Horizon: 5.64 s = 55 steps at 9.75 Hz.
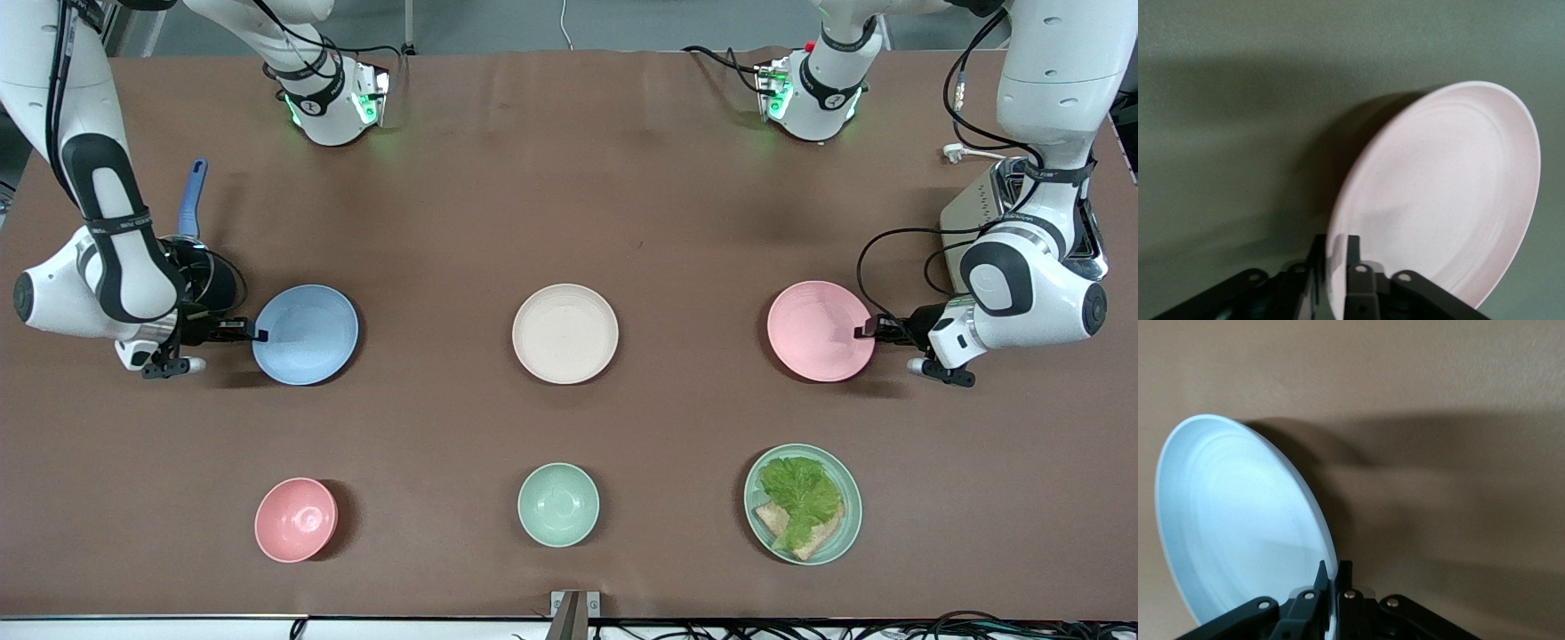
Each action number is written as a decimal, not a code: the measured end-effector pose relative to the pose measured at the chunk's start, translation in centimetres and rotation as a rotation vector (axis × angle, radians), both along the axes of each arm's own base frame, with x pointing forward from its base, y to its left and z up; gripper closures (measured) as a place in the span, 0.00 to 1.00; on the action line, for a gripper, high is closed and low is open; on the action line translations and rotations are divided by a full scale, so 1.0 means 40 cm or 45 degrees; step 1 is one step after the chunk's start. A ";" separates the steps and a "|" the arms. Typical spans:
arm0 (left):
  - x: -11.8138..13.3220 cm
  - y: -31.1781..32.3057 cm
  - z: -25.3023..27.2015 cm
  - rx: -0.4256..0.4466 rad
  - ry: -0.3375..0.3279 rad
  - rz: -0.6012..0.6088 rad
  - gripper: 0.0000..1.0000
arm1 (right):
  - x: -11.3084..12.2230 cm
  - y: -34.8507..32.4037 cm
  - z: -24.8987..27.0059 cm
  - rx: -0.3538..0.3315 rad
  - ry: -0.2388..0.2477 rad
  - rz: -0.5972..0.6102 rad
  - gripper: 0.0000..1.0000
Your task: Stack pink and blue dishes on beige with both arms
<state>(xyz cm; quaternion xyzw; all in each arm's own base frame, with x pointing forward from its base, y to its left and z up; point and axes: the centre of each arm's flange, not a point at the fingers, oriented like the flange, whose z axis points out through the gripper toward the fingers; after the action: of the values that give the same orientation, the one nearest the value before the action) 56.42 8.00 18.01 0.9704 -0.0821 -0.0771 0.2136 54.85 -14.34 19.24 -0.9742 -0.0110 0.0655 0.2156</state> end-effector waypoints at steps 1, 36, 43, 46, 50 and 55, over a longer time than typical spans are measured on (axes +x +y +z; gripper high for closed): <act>0.012 -0.001 0.013 0.002 -0.017 -0.003 0.96 | 0.025 -0.003 0.058 0.033 0.029 -0.013 0.94; -0.026 -0.413 1.071 0.586 -0.294 0.244 0.00 | -0.108 1.292 0.109 -0.049 0.097 -0.309 0.94; -0.106 -0.287 1.256 0.488 -0.332 0.210 0.00 | -0.092 1.258 0.101 -0.049 0.085 -0.344 0.52; -0.115 -0.267 1.267 0.513 -0.298 0.219 0.00 | -0.007 1.189 0.308 -0.109 0.036 -0.245 0.08; -0.121 -0.289 1.262 0.519 -0.269 0.233 0.00 | 0.072 0.874 0.756 -0.443 -0.116 -0.247 0.00; -0.062 -0.288 1.270 0.519 -0.289 0.243 0.00 | 0.062 0.377 1.046 -0.519 -0.192 -0.365 0.00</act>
<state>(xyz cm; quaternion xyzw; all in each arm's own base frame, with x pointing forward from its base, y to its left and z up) 53.93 -3.53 68.80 0.9992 0.0036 0.0378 0.0093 57.33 0.73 61.07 -0.9913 0.1245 -0.0375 0.0205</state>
